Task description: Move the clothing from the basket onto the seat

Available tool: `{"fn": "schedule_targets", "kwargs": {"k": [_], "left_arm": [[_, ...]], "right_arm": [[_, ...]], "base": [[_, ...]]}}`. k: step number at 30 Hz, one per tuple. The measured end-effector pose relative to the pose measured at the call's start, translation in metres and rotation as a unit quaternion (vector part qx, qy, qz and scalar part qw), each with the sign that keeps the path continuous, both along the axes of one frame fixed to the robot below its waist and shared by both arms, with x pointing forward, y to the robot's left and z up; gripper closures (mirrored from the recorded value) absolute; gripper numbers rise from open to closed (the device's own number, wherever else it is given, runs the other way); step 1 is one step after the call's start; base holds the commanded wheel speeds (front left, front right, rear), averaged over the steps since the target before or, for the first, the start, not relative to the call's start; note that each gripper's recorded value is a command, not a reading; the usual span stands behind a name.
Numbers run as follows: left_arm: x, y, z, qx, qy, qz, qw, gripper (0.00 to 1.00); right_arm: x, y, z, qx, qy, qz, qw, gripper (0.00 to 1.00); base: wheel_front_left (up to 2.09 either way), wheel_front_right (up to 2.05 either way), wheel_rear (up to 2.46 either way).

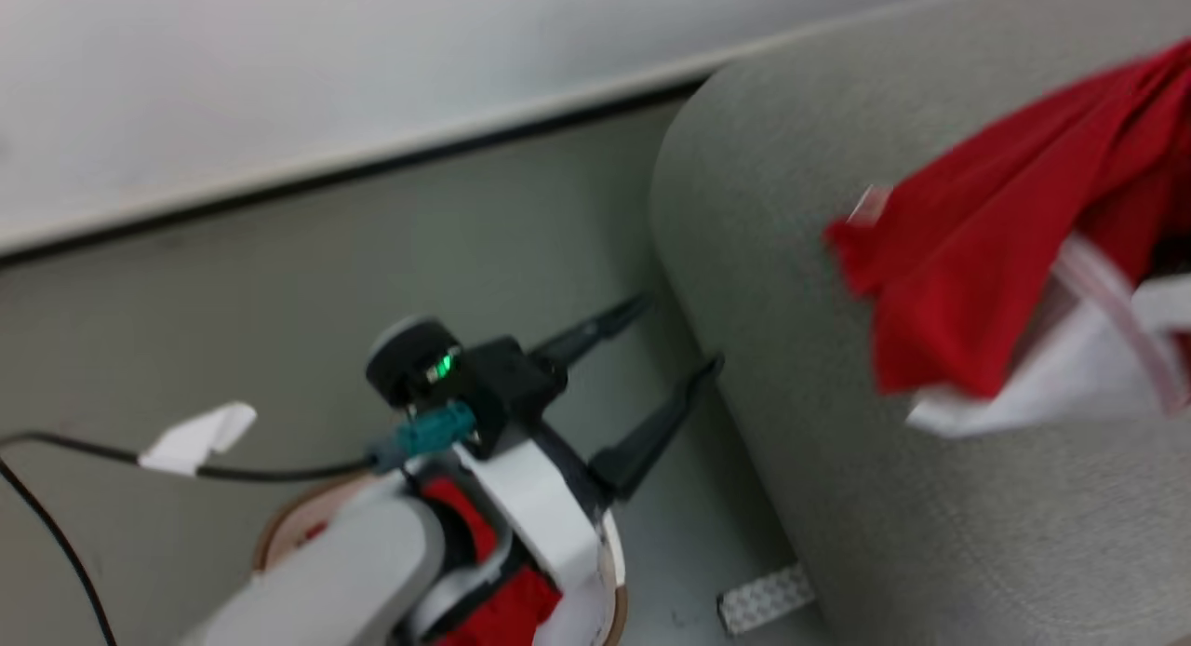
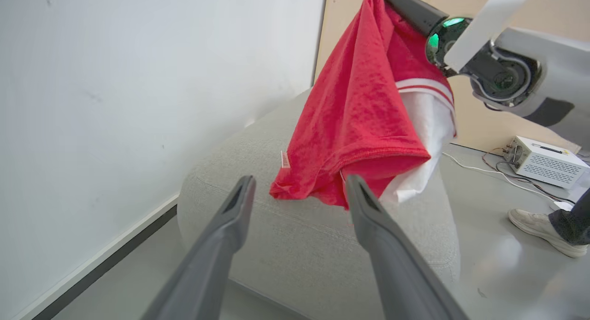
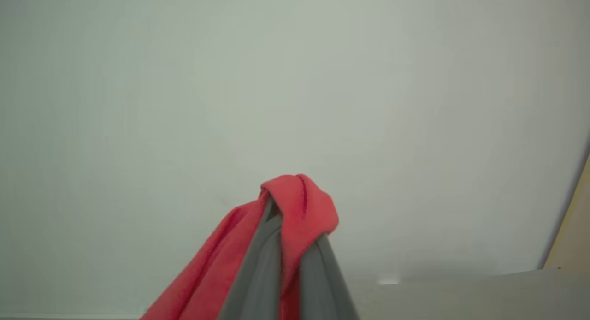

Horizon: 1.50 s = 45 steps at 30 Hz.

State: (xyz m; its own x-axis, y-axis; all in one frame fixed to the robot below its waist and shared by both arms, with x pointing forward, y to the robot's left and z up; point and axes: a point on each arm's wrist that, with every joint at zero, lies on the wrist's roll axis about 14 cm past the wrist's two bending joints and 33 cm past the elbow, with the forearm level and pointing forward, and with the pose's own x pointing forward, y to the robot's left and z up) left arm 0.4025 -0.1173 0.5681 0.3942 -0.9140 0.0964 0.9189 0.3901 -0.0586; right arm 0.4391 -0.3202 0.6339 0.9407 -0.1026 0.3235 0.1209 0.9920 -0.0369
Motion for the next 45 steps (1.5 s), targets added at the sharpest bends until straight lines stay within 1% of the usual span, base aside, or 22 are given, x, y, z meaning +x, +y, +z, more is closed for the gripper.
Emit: {"fn": "schedule_targets", "kwargs": {"k": [2,5,7,9,11,14,17,19,20,21,22,23,27,31,36,40,42,45], "left_arm": [[0.021,0.004,-0.002,-0.008,-0.011,0.002,1.000,0.00],[0.051,0.013,-0.019,-0.018,-0.010,0.008,1.000,0.00],[0.067,0.018,-0.033,-0.022,-0.008,0.015,1.000,0.00],[0.082,0.026,-0.051,-0.025,0.003,0.026,0.999,0.00],[0.092,0.034,-0.070,-0.027,0.019,0.038,0.999,0.00],[0.103,0.048,-0.096,-0.025,0.039,0.059,0.997,0.00],[0.110,0.064,-0.124,-0.010,0.063,0.084,0.994,0.00],[0.110,0.074,-0.145,0.007,0.082,0.097,0.992,0.00],[0.110,0.079,-0.153,0.014,0.092,0.104,0.990,0.00],[0.108,0.082,-0.160,0.019,0.099,0.108,0.989,0.00],[0.106,0.085,-0.163,0.023,0.102,0.111,0.988,0.00],[0.106,0.088,-0.164,0.024,0.103,0.117,0.987,0.00],[0.105,0.096,-0.159,0.029,0.098,0.131,0.986,0.00],[0.102,0.100,-0.145,0.019,0.092,0.145,0.985,0.00],[0.101,0.118,-0.122,0.002,0.077,0.193,0.978,0.00],[0.095,0.138,-0.100,-0.011,0.070,0.239,0.968,0.00],[0.089,0.151,-0.089,-0.015,0.064,0.268,0.961,0.00],[0.077,0.174,-0.077,-0.009,0.054,0.309,0.950,0.00]], "right_arm": [[0.031,-0.009,0.010,-0.009,-0.006,-0.015,1.000,1.00],[0.074,-0.030,0.015,-0.022,-0.006,-0.048,0.999,1.00],[0.101,-0.042,0.011,-0.026,0.002,-0.070,0.997,1.00],[0.125,-0.054,-0.003,-0.024,0.015,-0.093,0.995,1.00],[0.143,-0.065,-0.026,-0.022,0.035,-0.115,0.992,1.00],[0.160,-0.081,-0.078,-0.015,0.087,-0.147,0.985,1.00],[0.165,-0.087,-0.137,0.011,0.132,-0.173,0.976,1.00],[0.162,-0.082,-0.180,0.025,0.168,-0.180,0.969,1.00],[0.157,-0.078,-0.200,0.030,0.184,-0.183,0.965,0.98],[0.151,-0.075,-0.214,0.041,0.193,-0.186,0.963,0.58],[0.146,-0.072,-0.220,0.047,0.197,-0.187,0.961,0.02],[0.143,-0.072,-0.220,0.047,0.195,-0.187,0.962,0.00],[0.129,-0.070,-0.204,0.025,0.187,-0.182,0.965,0.00],[0.111,-0.067,-0.173,-0.010,0.163,-0.168,0.972,0.00],[0.088,-0.052,-0.120,-0.043,0.111,-0.137,0.983,0.00],[0.064,-0.028,-0.074,-0.052,0.056,-0.101,0.992,0.00],[0.050,-0.013,-0.059,-0.051,0.037,-0.080,0.995,0.00],[0.028,0.012,-0.047,-0.038,0.024,-0.050,0.998,0.00]], "base": [[0.00,0.00,0.00],[0.00,0.00,0.00],[0.00,0.00,0.00],[0.00,0.00,0.00],[0.00,0.00,0.00],[0.00,0.00,0.00],[0.00,0.00,0.00],[0.00,0.00,0.00],[0.00,0.00,0.00],[0.00,0.00,0.00],[0.00,0.00,0.00],[0.00,0.00,0.00],[0.00,0.00,0.00],[0.00,0.00,0.00],[0.00,0.00,0.00],[0.00,0.00,0.00],[0.00,0.00,0.00],[0.00,0.00,0.00]]}}
